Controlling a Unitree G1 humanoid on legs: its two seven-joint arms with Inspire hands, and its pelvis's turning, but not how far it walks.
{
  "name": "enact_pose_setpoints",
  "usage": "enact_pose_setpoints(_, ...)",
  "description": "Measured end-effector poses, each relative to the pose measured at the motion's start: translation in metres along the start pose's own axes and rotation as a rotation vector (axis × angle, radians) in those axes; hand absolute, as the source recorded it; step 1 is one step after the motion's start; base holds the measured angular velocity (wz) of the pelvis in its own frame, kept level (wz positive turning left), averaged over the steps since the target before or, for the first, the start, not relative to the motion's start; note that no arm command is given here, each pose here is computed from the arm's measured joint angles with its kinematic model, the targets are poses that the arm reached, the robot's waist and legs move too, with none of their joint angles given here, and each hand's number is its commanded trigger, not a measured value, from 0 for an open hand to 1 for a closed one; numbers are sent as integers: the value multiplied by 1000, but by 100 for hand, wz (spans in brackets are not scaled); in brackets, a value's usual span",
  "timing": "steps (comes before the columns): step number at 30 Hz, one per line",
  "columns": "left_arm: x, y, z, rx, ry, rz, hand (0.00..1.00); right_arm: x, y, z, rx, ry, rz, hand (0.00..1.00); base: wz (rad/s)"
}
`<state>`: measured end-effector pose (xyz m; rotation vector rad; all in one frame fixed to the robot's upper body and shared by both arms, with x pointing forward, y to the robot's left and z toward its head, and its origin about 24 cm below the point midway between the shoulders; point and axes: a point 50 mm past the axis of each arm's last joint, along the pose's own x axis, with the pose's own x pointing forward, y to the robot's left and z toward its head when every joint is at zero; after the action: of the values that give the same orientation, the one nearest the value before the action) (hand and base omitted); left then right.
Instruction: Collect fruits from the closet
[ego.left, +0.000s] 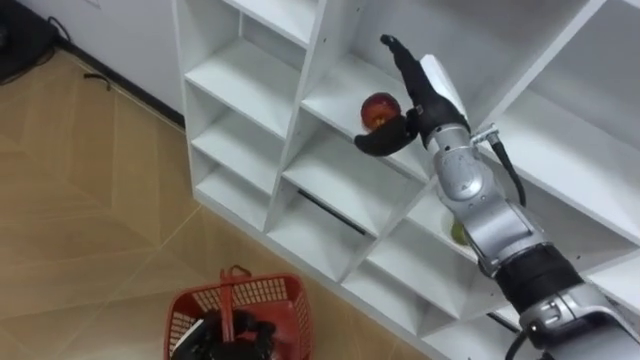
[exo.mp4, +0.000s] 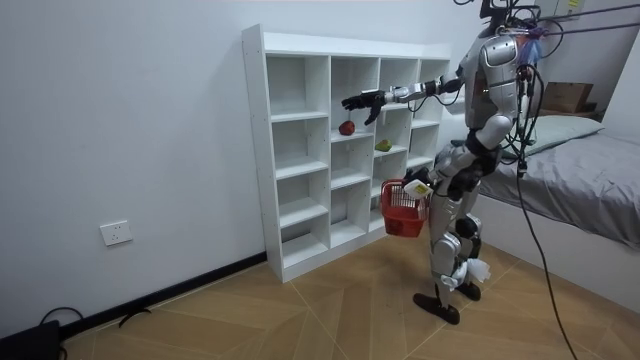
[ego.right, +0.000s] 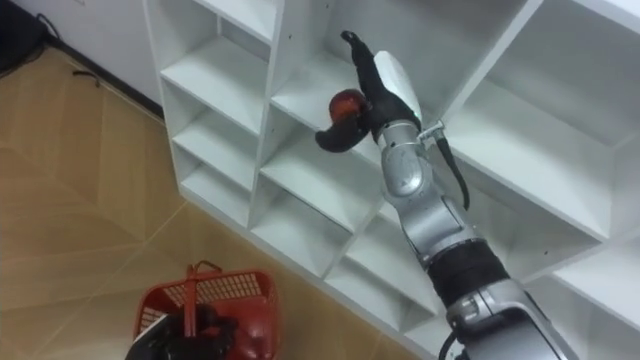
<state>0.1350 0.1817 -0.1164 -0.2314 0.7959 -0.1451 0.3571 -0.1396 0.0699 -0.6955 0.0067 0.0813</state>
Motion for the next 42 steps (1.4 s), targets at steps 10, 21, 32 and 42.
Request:
enact_pose_setpoints(10,6,3,5,9,4,5,100,9,-10,-18,-44,104,-7,0,2)
enact_pose_setpoints(21,19,-1,20,22,-7,-7,100,13,-31,-30,-100,162,-48,0,1)
enact_pose_setpoints(32,23,-3,25,28,-14,-13,100,25,-44,-18,-126,153,-84,0,0)
enact_pose_setpoints(42,29,-6,28,36,-6,-15,100,29,-48,-9,-125,127,-123,64,-1)
